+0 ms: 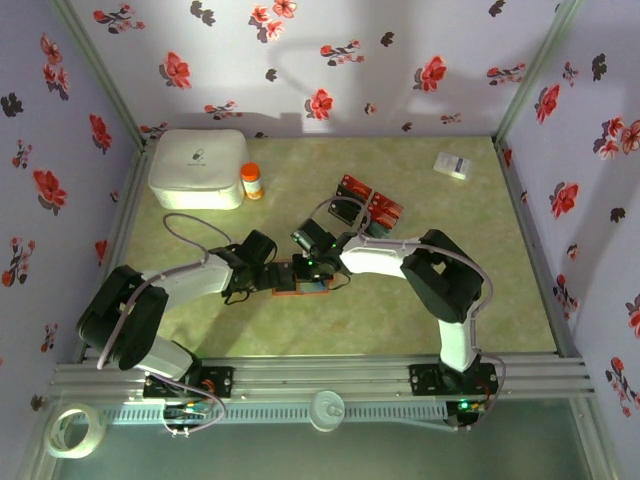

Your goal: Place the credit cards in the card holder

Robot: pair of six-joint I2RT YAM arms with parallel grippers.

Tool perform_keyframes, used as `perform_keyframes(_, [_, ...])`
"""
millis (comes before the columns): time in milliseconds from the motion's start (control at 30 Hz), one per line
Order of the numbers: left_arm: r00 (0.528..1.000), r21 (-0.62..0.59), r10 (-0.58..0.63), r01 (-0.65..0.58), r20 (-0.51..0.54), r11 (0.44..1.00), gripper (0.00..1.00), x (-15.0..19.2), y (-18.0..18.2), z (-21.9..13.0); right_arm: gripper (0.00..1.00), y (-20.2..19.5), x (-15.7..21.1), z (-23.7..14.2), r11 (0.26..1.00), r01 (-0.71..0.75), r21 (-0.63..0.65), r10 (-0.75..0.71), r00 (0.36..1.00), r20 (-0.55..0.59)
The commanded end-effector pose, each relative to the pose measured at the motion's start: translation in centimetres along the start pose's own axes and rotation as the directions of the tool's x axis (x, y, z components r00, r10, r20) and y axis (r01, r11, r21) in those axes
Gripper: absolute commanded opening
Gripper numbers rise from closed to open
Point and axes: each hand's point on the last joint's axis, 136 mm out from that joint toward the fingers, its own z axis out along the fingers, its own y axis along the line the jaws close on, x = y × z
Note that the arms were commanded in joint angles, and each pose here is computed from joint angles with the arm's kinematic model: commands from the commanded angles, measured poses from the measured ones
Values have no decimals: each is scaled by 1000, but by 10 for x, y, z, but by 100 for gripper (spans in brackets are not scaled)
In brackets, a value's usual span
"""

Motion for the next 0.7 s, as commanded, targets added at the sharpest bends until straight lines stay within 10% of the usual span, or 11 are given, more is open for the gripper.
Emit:
perform_keyframes(0, [998, 8, -6, 6, -59, 1000, 100, 17, 0, 15, 0, 6, 8, 9, 1000, 1, -7, -1, 999, -33])
perform_keyframes(667, [998, -2, -47, 47, 35, 999, 100, -14, 18, -18, 11, 5, -16, -54, 1000, 27, 12, -27, 997, 70])
